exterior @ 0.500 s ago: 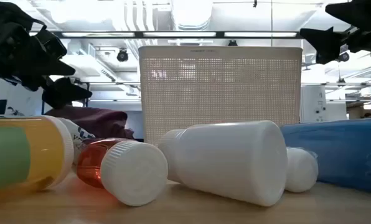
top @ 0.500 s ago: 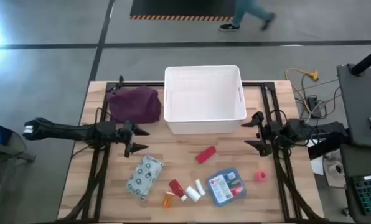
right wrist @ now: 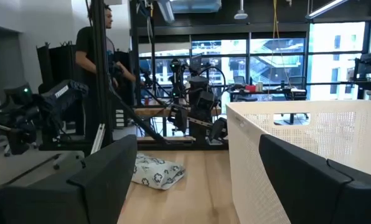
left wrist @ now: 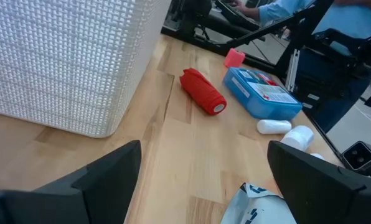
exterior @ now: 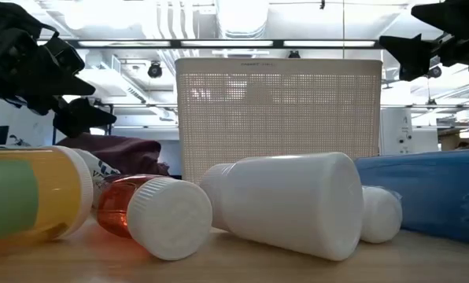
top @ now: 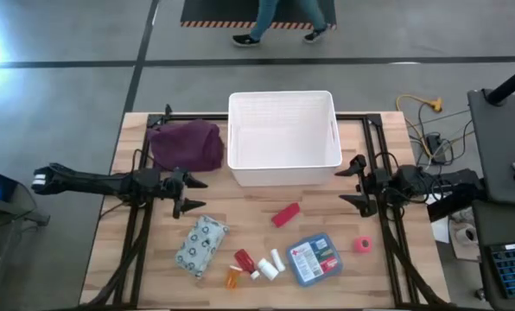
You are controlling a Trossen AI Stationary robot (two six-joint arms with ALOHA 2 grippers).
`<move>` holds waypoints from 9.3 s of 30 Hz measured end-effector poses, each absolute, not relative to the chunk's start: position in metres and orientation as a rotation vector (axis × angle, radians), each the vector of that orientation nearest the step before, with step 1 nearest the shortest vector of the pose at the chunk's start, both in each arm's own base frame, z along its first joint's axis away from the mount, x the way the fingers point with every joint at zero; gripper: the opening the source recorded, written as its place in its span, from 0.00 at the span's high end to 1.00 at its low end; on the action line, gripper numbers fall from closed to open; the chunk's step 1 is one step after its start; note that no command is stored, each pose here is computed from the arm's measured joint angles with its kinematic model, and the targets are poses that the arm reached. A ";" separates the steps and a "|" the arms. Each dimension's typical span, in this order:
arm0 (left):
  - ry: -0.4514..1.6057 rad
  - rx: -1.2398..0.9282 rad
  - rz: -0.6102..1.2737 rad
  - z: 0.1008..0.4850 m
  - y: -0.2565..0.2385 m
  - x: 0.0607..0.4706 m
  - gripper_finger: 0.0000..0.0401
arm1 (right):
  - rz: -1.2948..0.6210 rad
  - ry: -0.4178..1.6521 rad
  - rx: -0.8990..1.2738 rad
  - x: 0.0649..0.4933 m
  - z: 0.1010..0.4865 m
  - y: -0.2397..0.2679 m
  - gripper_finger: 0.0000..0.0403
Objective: Pick & place medical supplies in basket/bin
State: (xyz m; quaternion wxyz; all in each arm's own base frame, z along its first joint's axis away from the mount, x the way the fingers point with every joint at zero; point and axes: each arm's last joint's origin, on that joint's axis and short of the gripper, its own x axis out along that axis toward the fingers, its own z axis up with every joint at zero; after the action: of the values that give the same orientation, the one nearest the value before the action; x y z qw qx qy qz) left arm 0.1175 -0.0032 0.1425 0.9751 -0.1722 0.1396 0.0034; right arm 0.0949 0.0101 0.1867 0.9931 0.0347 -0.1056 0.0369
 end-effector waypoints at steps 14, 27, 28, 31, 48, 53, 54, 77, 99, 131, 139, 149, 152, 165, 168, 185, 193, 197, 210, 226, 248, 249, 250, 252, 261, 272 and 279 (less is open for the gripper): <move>0.281 -0.347 0.006 0.143 -0.003 0.117 0.17 | 0.074 -0.212 0.068 0.095 0.187 0.010 0.19; 0.282 -0.347 0.006 0.142 -0.003 0.117 0.17 | 0.074 -0.212 0.068 0.095 0.187 0.010 0.19; 0.282 -0.347 0.006 0.142 -0.003 0.117 0.17 | 0.074 -0.212 0.068 0.095 0.187 0.010 0.19; 0.281 -0.347 0.006 0.143 -0.003 0.117 0.17 | 0.074 -0.211 0.068 0.095 0.187 0.010 0.19; 0.281 -0.347 0.006 0.143 -0.003 0.117 0.17 | 0.024 -0.234 0.109 0.095 0.189 0.008 0.19; 0.281 -0.347 0.007 0.143 -0.003 0.117 0.17 | 0.052 -0.291 0.328 0.093 0.194 0.008 0.19; 0.281 -0.347 0.007 0.143 -0.003 0.117 0.17 | 0.056 -0.290 0.350 0.093 0.194 0.008 0.19; 0.029 -1.179 0.128 0.167 0.001 0.121 0.17 | 0.044 -0.640 0.783 0.079 0.221 0.001 0.19; 0.007 -1.216 0.156 0.171 0.001 0.124 0.17 | -0.037 -0.428 1.147 0.109 0.200 0.003 0.19; 0.143 -1.177 0.193 0.176 -0.004 0.156 0.17 | -0.197 0.858 0.914 0.162 0.246 0.042 0.19; 0.277 -1.108 0.056 0.175 -0.019 0.162 0.17 | -0.157 1.150 0.410 0.225 0.231 0.066 0.19; 0.334 -1.103 -0.019 0.174 -0.034 0.160 0.17 | 0.137 1.264 -0.122 0.296 0.227 0.101 0.19; 0.335 -1.102 -0.019 0.174 -0.034 0.160 0.17 | 0.132 1.264 -0.148 0.298 0.230 0.103 0.19; 0.354 -1.095 0.003 0.171 -0.034 0.161 0.17 | 0.083 1.096 -0.210 0.274 0.220 0.101 0.19; 0.354 -1.095 0.003 0.170 -0.034 0.161 0.17 | 0.169 1.047 -0.348 0.280 0.212 0.104 0.19; 0.324 -1.089 0.050 0.170 -0.033 0.161 0.17 | 0.186 1.164 -0.472 0.323 0.165 0.090 0.19; 0.324 -1.089 0.049 0.170 -0.033 0.161 0.17 | 0.098 1.174 -0.362 0.351 0.158 0.084 0.19; 0.324 -1.089 0.049 0.170 -0.033 0.161 0.17 | 0.138 1.261 -0.279 0.356 0.143 0.075 0.19; 0.326 -1.081 0.045 0.170 -0.033 0.161 0.17 | 0.043 1.393 -0.122 0.363 0.148 0.075 0.51; 0.329 -1.025 0.029 0.170 -0.034 0.161 0.17 | -0.585 0.661 0.226 0.311 0.387 0.041 0.78; 0.227 -1.159 0.132 0.180 -0.031 0.165 0.17 | -0.425 1.061 0.291 0.366 0.318 -0.158 0.72; 0.216 -1.157 0.136 0.182 -0.031 0.165 0.17 | -0.417 1.083 0.278 0.370 0.314 -0.160 0.69; 0.201 -1.151 0.142 0.184 -0.030 0.166 0.17 | -0.410 1.098 0.266 0.374 0.312 -0.162 0.67; 0.180 -1.131 0.145 0.189 -0.030 0.168 0.17 | -0.403 1.115 0.251 0.379 0.313 -0.164 0.60; 0.168 -1.096 0.145 0.194 -0.030 0.170 0.17 | -0.432 1.090 0.188 0.381 0.340 -0.164 0.27; 0.206 -1.011 0.160 0.191 -0.028 0.168 0.17 | -0.548 1.003 0.152 0.350 0.386 -0.141 0.18; 0.336 -0.985 0.100 0.190 -0.021 0.149 0.17 | -0.494 1.028 0.081 0.345 0.391 -0.074 0.18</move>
State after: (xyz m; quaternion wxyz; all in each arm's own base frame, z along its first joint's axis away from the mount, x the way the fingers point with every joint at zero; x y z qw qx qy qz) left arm 0.1493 -0.0213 0.1903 0.8664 -0.4705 0.1605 0.0476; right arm 0.3446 -0.0737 0.3905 0.8410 0.0383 0.4865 -0.2336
